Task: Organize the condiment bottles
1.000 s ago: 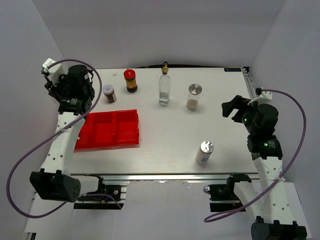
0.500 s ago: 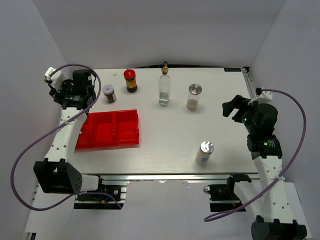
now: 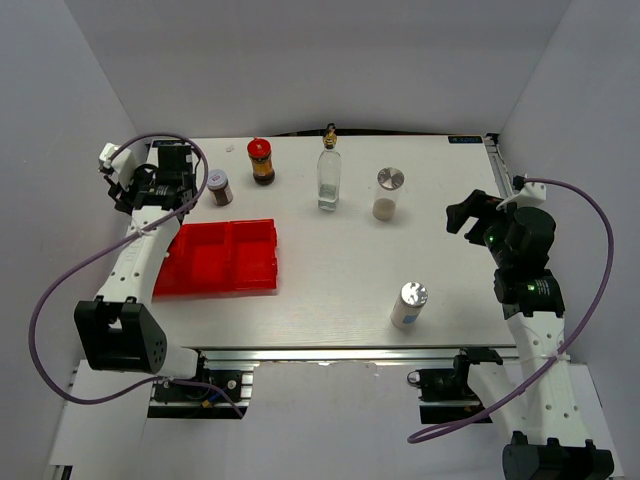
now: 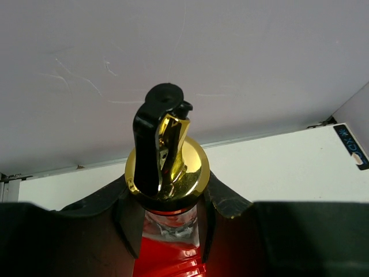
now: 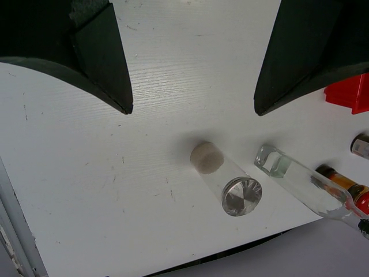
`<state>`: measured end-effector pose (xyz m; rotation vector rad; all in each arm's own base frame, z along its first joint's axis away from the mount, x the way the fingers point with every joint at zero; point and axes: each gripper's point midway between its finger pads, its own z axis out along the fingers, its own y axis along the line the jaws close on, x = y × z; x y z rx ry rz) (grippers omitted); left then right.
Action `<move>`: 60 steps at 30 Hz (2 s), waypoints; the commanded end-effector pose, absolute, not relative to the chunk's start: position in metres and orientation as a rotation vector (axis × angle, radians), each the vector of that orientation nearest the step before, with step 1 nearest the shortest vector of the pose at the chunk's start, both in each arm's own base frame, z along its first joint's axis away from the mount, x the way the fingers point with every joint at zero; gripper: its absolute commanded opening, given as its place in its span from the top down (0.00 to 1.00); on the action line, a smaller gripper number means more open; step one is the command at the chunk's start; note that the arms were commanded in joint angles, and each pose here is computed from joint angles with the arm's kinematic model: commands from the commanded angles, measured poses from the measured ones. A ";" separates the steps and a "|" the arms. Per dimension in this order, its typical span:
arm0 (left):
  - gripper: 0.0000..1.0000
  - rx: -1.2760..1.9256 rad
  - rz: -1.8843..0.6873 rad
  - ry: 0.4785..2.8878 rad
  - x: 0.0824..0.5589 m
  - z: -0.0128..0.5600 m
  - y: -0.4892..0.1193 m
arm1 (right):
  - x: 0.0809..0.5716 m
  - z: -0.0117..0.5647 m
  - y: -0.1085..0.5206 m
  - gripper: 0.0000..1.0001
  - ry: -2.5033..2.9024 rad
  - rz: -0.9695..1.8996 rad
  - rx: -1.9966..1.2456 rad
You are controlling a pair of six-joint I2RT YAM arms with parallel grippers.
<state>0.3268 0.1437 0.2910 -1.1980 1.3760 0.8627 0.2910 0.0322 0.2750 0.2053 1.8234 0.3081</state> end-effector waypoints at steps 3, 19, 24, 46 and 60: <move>1.00 -1.267 0.875 1.229 0.317 0.301 0.151 | 0.293 0.277 0.029 0.11 1.816 0.298 0.220; 0.61 -1.312 0.854 1.201 0.321 0.268 0.150 | 0.295 0.276 0.029 0.11 1.824 0.297 0.223; 0.18 -1.318 0.831 1.225 0.317 0.264 0.148 | 0.295 0.276 0.031 0.11 1.825 0.304 0.218; 0.02 -1.131 0.342 1.421 0.288 0.337 0.108 | 0.290 0.311 0.111 0.11 1.662 0.563 -0.288; 0.02 -0.857 0.005 1.369 0.263 0.388 0.068 | 0.384 0.307 0.253 0.11 1.719 0.393 -0.351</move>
